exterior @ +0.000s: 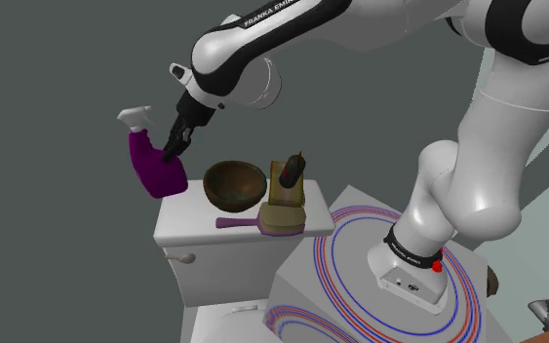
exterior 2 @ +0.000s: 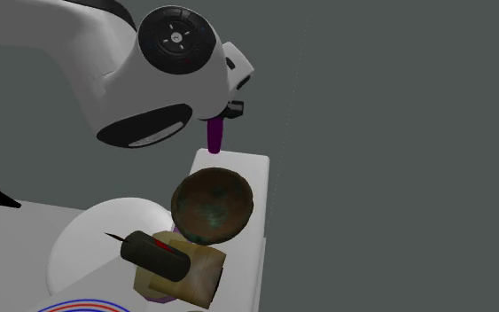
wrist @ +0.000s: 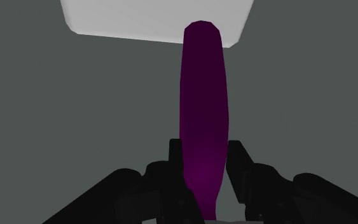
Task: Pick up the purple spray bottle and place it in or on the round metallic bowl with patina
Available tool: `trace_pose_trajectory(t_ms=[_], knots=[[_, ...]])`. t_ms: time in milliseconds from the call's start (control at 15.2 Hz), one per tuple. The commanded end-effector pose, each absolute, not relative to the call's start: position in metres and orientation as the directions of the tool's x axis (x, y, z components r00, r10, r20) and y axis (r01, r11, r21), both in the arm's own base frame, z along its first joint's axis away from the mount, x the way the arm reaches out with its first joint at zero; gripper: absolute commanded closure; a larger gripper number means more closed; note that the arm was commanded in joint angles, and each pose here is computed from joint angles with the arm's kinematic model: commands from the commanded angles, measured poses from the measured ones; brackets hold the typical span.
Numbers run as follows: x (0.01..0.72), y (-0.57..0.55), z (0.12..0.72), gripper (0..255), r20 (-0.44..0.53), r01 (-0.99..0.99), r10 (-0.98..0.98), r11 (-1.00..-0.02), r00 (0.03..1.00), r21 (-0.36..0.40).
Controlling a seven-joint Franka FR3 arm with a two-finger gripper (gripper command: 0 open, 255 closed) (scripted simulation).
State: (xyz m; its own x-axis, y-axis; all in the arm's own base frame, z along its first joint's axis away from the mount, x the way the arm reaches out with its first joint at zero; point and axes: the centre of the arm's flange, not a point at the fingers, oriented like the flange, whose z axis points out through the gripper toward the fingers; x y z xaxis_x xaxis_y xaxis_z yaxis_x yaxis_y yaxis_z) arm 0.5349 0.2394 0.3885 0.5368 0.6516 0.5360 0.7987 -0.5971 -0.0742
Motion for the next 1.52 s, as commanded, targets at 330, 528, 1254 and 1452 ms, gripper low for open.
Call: trace_pose_trajectory(t_ms=[330,528,1254,1452], knots=[[0.535,0.241,0.425,255,0.536,0.799,0.652,-0.597,0.537,-0.074],[0.535,0.241,0.441,255,0.536,0.799,0.652,-0.597,0.537,-0.074],[0.497,0.187,0.469,255,0.536,0.799,0.652,-0.597,0.537,-0.074],[0.474,0.154,0.469,255,0.536,0.799,0.652,-0.597,0.537,-0.074]])
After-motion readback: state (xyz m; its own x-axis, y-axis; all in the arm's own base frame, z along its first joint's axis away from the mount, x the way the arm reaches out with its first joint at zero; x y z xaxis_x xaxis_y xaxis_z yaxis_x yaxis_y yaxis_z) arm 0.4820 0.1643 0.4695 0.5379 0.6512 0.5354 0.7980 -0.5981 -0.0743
